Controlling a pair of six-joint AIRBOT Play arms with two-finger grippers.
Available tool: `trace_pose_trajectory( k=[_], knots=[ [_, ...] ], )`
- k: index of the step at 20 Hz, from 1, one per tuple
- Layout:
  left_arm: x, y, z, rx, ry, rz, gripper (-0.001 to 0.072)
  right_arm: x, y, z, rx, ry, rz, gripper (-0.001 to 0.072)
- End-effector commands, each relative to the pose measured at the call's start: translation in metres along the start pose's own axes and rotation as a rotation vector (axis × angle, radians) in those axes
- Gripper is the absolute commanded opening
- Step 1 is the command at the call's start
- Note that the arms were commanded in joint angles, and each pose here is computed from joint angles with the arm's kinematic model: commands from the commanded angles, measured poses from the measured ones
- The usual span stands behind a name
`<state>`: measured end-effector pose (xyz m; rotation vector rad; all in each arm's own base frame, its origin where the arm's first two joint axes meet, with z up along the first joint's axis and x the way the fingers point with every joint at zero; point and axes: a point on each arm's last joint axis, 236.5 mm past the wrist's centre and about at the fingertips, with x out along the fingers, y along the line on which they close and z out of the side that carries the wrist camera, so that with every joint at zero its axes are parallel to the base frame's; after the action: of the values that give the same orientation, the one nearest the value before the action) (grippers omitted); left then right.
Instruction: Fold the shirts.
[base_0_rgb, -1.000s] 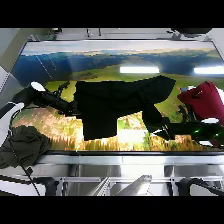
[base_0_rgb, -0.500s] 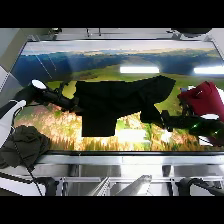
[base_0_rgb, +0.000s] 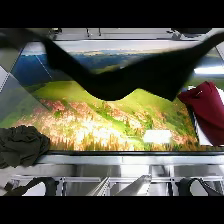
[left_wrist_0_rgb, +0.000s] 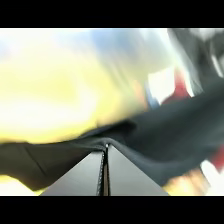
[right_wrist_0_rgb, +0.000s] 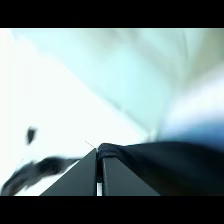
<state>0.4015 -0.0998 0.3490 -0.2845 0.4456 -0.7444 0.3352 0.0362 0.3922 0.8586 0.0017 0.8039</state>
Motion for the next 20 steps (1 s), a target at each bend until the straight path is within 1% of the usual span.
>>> trace_pose_trajectory(
  k=[1,3,5,6,8,10,11,12,13,15,17,18,20],
  knots=[
    [-0.134,-0.098,0.107,0.320,-0.420,0.212,0.0018,-0.023,0.131,0.064,-0.350,-0.197,0.043,0.0018],
    [-0.182,-0.131,0.122,0.442,-0.524,0.359,0.0018,-0.027,0.175,0.067,-0.479,-0.247,0.043,0.0018],
    [-0.203,-0.137,0.123,0.480,-0.553,0.471,0.0019,-0.026,0.198,0.062,-0.567,-0.266,0.038,0.0018],
    [-0.206,-0.129,0.120,0.463,-0.553,0.498,0.0019,-0.025,0.205,0.058,-0.597,-0.267,0.039,0.0018],
    [-0.195,-0.097,0.109,0.386,-0.510,0.479,0.0019,-0.023,0.183,0.057,-0.613,-0.239,-0.063,0.0018],
    [-0.156,-0.066,0.088,0.343,-0.392,0.363,0.0019,-0.028,0.129,0.060,-0.538,-0.187,-0.248,0.0017],
    [-0.130,-0.053,0.076,0.333,-0.325,0.298,0.0019,-0.030,0.100,0.057,-0.488,-0.150,-0.308,0.0017],
    [-0.102,-0.035,0.063,0.316,-0.255,0.248,0.0018,-0.029,0.075,0.051,-0.438,-0.111,-0.331,0.0018],
    [-0.075,-0.014,0.049,0.286,-0.187,0.231,0.0018,-0.025,0.048,0.039,-0.368,-0.065,-0.335,0.0018],
    [-0.025,0.038,0.019,0.255,-0.047,0.272,0.0018,-0.014,-0.017,0.006,-0.220,0.026,-0.358,0.0018],
    [0.022,0.086,-0.008,0.229,0.054,0.304,0.0018,-0.001,-0.097,-0.040,-0.091,0.098,-0.426,0.0018],
    [0.049,0.106,-0.021,0.203,0.086,0.296,0.0019,0.004,-0.135,-0.064,-0.048,0.116,-0.472,0.0018],
    [0.101,0.146,-0.051,0.165,0.141,0.280,0.0018,0.008,-0.221,-0.111,-0.001,0.129,-0.631,0.0018]
  ],
)
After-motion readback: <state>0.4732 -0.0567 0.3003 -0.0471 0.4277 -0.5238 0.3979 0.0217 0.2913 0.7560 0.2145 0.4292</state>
